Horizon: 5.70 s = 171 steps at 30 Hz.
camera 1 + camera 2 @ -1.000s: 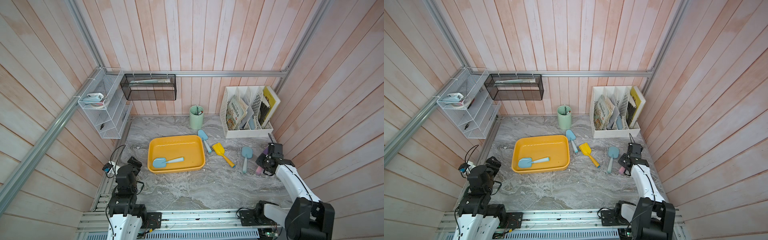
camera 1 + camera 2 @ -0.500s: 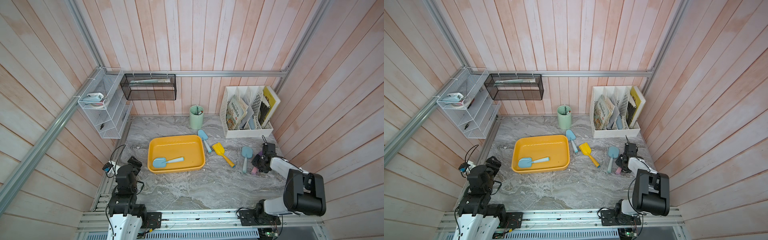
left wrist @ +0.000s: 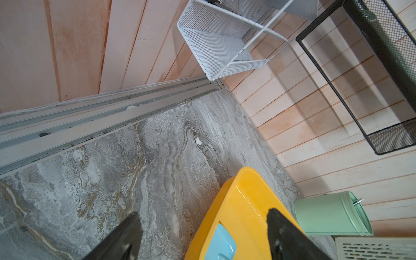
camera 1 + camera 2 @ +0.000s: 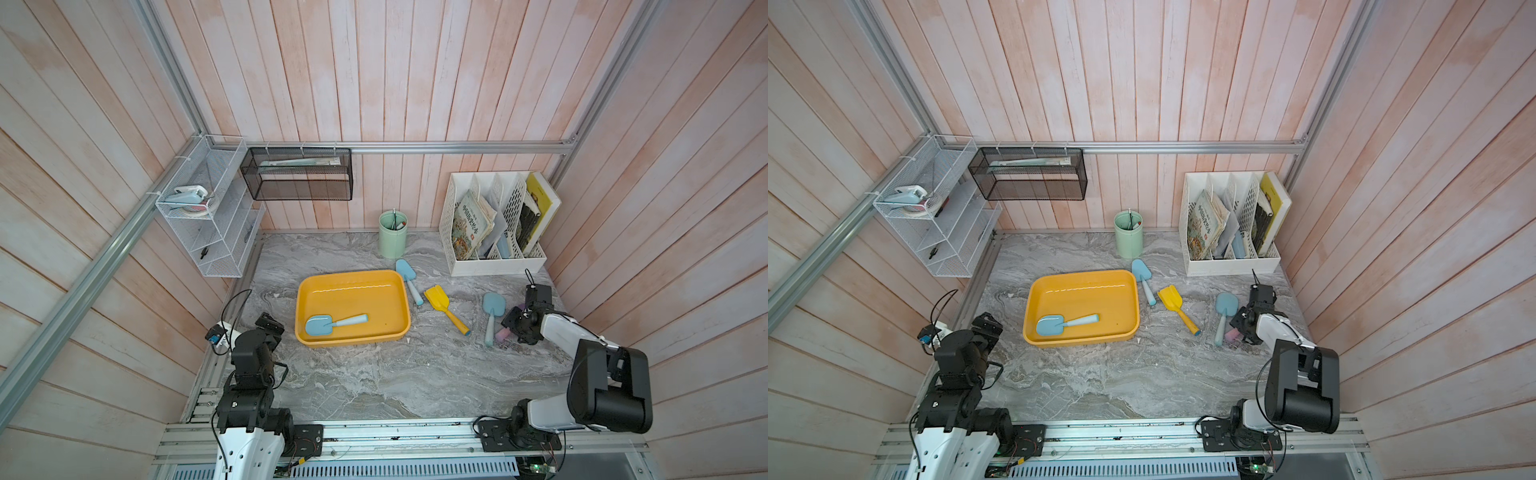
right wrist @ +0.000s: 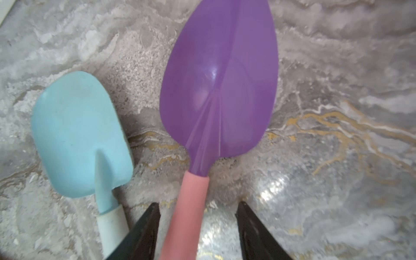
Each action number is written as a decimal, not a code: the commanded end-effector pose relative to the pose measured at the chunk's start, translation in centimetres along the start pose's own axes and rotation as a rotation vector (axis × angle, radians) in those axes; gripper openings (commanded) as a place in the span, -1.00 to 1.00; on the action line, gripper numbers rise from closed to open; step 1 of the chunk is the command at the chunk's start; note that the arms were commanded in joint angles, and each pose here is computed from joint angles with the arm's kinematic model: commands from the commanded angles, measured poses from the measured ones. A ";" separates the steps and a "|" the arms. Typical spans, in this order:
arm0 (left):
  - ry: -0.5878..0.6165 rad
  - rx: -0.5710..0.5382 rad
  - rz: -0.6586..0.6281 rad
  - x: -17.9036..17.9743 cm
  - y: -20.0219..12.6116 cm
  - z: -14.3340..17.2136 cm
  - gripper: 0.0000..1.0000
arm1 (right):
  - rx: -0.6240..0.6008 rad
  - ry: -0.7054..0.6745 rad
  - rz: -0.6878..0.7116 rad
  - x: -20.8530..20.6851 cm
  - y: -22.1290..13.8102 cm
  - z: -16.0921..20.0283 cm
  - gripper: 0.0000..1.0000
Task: Take the shovel out of the storage box
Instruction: Place the shovel at the center of the board, then pick up the shovel from the storage box, then place the shovel at the center of the board.
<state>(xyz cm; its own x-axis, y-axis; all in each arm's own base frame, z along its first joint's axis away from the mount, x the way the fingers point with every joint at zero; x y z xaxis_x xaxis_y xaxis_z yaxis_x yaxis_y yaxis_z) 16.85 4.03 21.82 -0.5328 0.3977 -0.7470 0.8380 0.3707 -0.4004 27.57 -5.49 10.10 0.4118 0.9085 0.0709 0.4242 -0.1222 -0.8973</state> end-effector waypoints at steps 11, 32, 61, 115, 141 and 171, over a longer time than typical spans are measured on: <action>-0.005 -0.027 0.012 -0.2 -1.0 -0.7 0.80 | -0.440 -0.354 -0.337 13.6 -16.7 -9.5 0.48; -0.010 -0.023 0.017 -0.4 -1.9 -1.1 0.80 | -0.458 -1.519 -1.021 39.4 -15.0 8.2 0.30; 0.016 -0.042 -0.002 0.1 -1.9 -1.1 0.81 | -0.104 -1.842 -0.996 43.7 -7.7 17.8 0.21; 0.021 -0.031 -0.018 0.6 -1.5 -0.7 0.81 | -0.190 -1.743 -0.951 43.6 -8.2 16.3 -1.00; 0.015 0.048 0.006 0.2 0.6 0.9 0.79 | -0.552 -0.278 -0.242 9.5 -12.7 -6.6 -1.00; 0.018 0.062 -0.016 0.8 0.8 1.3 0.79 | -0.047 -0.553 -0.204 12.5 -0.1 2.5 -1.00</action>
<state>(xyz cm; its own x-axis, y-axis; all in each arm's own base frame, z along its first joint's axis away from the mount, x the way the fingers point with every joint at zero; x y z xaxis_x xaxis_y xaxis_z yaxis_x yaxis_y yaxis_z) 17.51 3.49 20.35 -0.5394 0.4016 -0.7401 0.8401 0.3165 -0.4405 30.32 7.30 9.64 -0.1911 0.9812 0.0284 0.4625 0.1155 -0.8791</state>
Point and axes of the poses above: each gripper's point midway between its finger pads, its own y axis out along the fingers, its own x axis along the line the jaws close on, z = x × y, the point moved 7 cm from there along -y, back along the fingers, and after that the axes turned 15 degrees about -y, right-handed, at the moved point
